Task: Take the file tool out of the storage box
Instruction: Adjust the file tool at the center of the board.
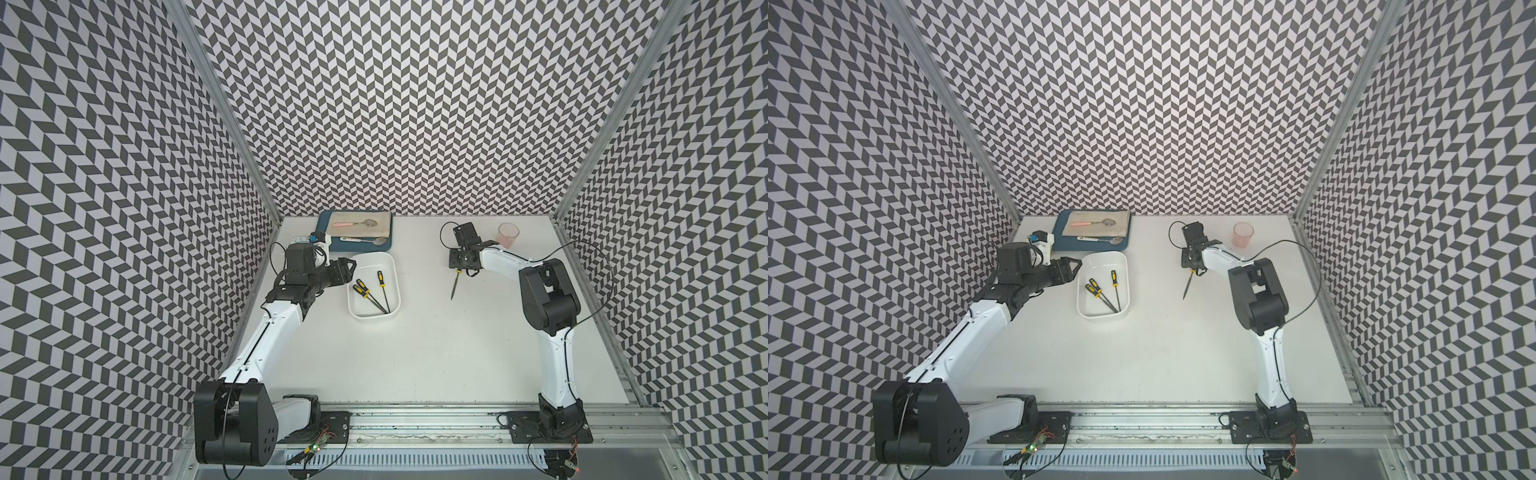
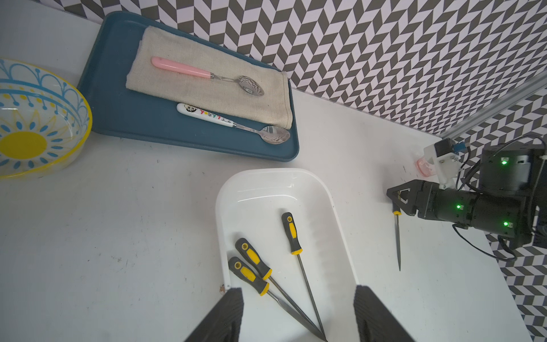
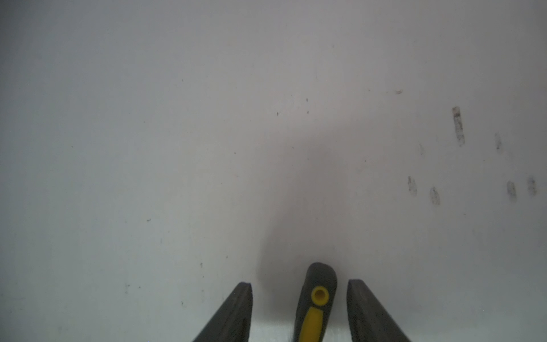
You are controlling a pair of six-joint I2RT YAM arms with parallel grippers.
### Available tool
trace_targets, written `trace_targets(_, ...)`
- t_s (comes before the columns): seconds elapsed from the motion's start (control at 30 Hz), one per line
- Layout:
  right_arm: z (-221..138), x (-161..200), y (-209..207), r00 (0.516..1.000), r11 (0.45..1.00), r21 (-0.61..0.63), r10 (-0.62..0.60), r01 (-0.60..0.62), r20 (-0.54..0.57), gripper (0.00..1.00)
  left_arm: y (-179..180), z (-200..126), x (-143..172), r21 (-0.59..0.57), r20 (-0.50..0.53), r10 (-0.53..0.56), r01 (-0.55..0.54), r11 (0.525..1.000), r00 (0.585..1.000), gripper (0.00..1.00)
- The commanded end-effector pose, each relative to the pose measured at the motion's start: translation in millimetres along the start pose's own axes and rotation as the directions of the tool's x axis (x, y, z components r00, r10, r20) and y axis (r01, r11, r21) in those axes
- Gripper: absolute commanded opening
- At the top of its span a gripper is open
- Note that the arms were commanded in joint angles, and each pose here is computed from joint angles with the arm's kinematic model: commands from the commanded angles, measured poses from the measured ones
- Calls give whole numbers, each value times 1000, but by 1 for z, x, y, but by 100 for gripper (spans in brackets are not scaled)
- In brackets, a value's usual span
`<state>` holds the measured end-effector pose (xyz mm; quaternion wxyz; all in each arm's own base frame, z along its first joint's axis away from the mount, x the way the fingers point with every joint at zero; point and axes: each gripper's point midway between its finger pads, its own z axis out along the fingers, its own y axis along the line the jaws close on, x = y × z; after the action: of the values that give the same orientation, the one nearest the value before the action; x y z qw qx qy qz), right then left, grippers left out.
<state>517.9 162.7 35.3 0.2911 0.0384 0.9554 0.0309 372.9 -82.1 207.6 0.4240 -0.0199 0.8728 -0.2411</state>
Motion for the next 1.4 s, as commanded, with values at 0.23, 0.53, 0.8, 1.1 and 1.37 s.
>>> trace_targets(0.23, -2, -1, 4, 1000, 999, -27, 19, -18, 20, 36, -3, -3, -5, 3, 2, 16, -16, 1000, 1000, 64)
trace_targets(0.53, -4, 11, 8, 1000, 998, -62, 8, -9, -8, 17, -3, -4, -5, -1, 2, 16, -16, 1000, 1000, 65)
trace_targets(0.8, -19, 19, 23, 1000, 994, -111, -27, 26, -4, 0, 0, -5, -8, -20, 10, 20, -19, 1000, 1000, 65)
trace_targets(1.1, -35, 43, 41, 996, 989, -117, -87, 86, -6, 0, 4, -5, -7, -39, 11, 17, -17, 999, 1000, 65)
trace_targets(1.37, -43, 62, 42, 996, 989, -125, -84, 82, -5, 0, 1, -5, -10, -22, 18, 14, -14, 1000, 1000, 65)
